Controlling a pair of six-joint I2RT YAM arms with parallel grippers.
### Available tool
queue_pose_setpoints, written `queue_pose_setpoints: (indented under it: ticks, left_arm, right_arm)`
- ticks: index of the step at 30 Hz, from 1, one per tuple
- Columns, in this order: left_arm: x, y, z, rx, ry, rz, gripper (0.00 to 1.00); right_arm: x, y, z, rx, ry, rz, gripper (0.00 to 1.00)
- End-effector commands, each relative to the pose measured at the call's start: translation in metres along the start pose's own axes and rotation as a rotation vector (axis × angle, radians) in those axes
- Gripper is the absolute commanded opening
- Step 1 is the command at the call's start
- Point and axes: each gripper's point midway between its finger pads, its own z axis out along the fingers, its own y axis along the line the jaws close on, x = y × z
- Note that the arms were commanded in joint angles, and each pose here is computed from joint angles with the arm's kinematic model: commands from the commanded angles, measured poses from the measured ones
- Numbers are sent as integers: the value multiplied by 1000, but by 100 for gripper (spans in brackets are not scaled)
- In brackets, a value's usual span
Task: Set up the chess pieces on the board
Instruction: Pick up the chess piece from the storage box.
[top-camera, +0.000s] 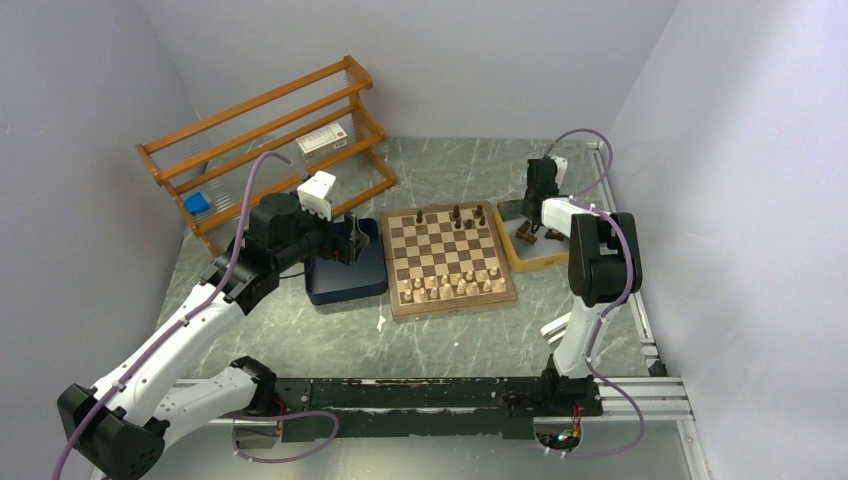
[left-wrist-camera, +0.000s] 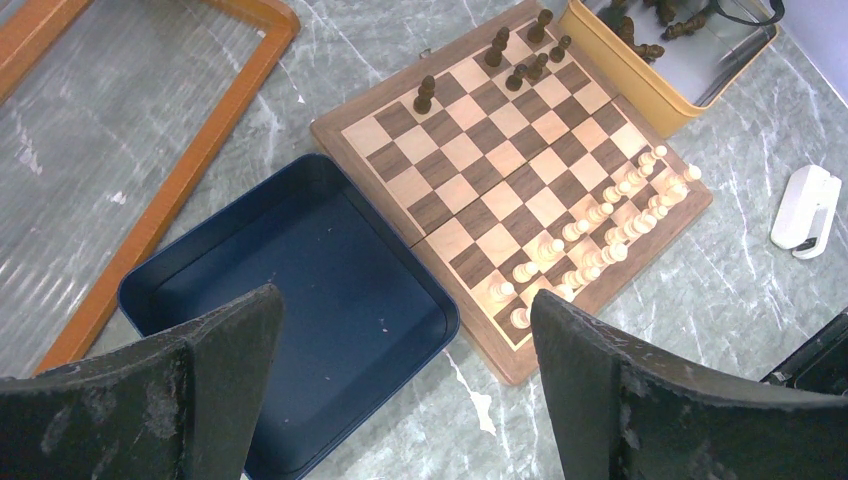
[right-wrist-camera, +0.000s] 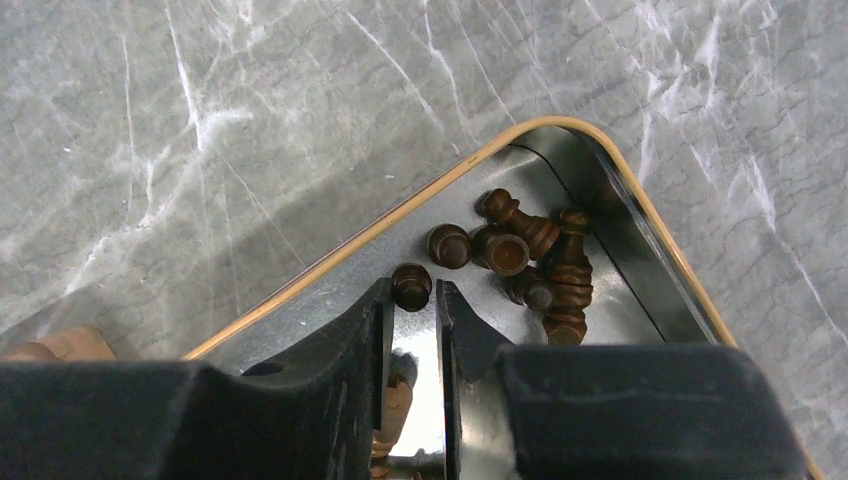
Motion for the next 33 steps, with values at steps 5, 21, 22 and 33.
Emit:
queue_pose_setpoints:
  ticks: [5, 21, 22, 33]
  left_arm:
    - [-3, -3, 0, 13, -19, 16, 98]
    - [-3, -4, 0, 17, -19, 15, 98]
    - [-3, -4, 0, 17, -19, 15, 98]
    - [-2, -4, 0, 19, -17, 15, 98]
  right_arm:
    - [-2, -8, 7, 31, -30, -1, 22]
    - [-6, -11, -8, 35, -15, -4, 14]
    - [-7, -11, -9, 35, -14, -1, 13]
    - [-11, -6, -31, 17, -10, 17, 13]
